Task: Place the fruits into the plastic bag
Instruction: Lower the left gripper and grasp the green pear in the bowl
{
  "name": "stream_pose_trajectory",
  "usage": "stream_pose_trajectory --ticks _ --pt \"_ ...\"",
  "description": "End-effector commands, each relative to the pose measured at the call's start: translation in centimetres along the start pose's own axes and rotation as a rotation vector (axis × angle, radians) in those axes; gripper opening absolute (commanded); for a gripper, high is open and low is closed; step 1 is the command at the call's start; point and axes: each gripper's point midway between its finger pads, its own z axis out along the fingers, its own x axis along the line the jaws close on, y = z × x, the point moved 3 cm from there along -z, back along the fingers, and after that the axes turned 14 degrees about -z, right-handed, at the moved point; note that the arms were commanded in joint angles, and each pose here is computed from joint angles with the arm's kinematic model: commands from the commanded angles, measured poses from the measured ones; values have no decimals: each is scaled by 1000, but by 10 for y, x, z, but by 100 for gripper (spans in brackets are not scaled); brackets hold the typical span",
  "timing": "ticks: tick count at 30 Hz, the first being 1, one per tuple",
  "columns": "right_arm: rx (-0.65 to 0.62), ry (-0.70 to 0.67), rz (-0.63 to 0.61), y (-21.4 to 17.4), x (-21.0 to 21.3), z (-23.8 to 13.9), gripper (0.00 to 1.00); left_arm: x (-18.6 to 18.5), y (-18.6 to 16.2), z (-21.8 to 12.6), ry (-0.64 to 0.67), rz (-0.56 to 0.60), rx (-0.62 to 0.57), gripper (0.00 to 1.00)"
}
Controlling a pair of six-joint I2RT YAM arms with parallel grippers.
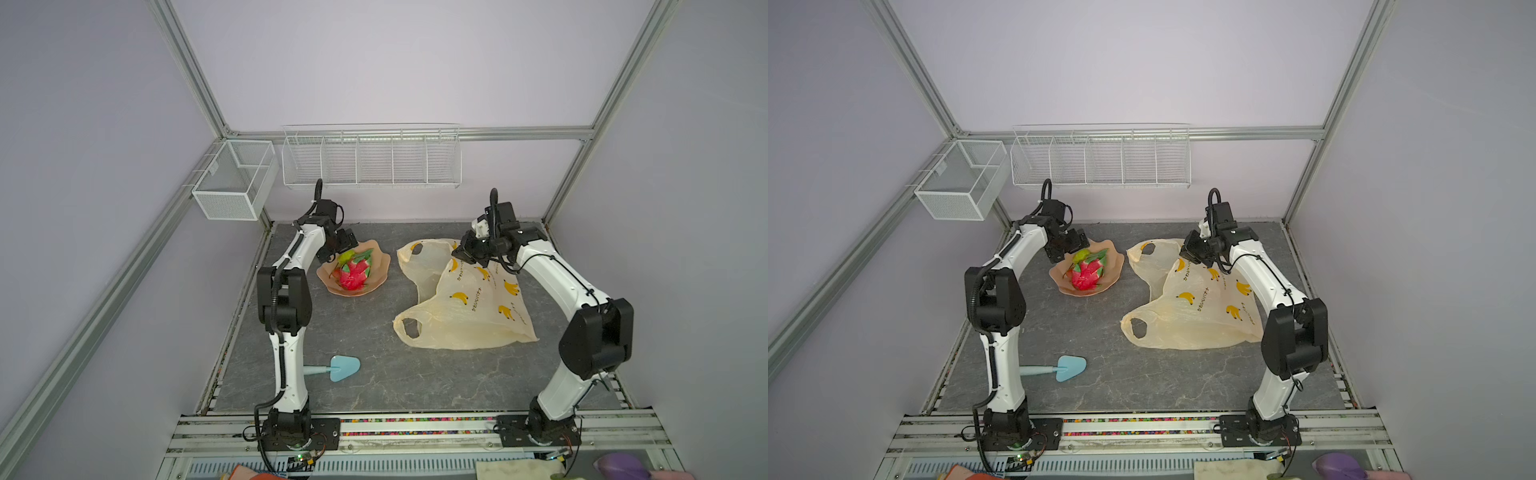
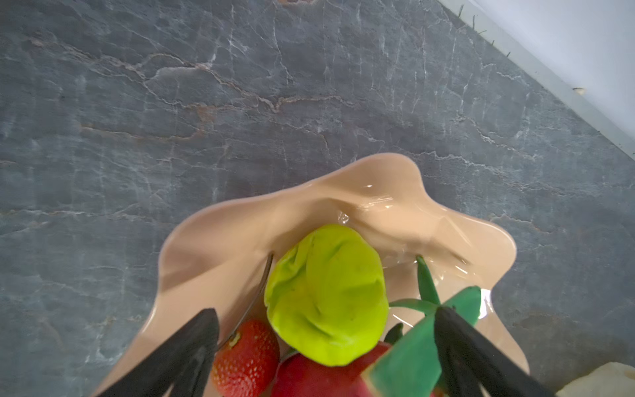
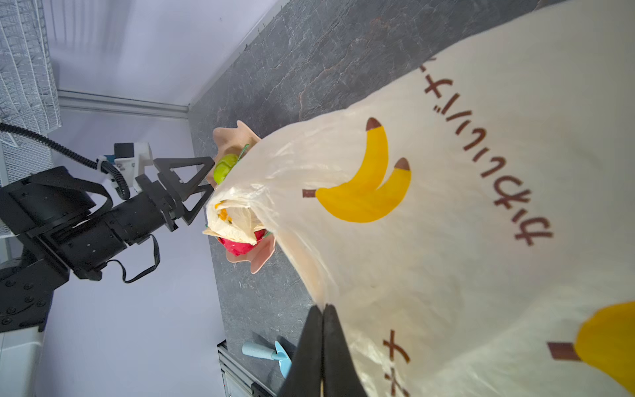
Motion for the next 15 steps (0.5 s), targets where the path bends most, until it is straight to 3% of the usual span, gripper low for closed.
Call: stream_pose_trajectory --ticks 1,9,15 --pt "-19 -12 -18 4 0 -8 7 3 3 9 17 -15 9 97" --pt "-18 -12 -16 5 0 -7 7 6 -5 27 19 -22 55 94" --pt "-17 -11 -10 5 0 -7 7 8 -13 32 12 -20 92 83"
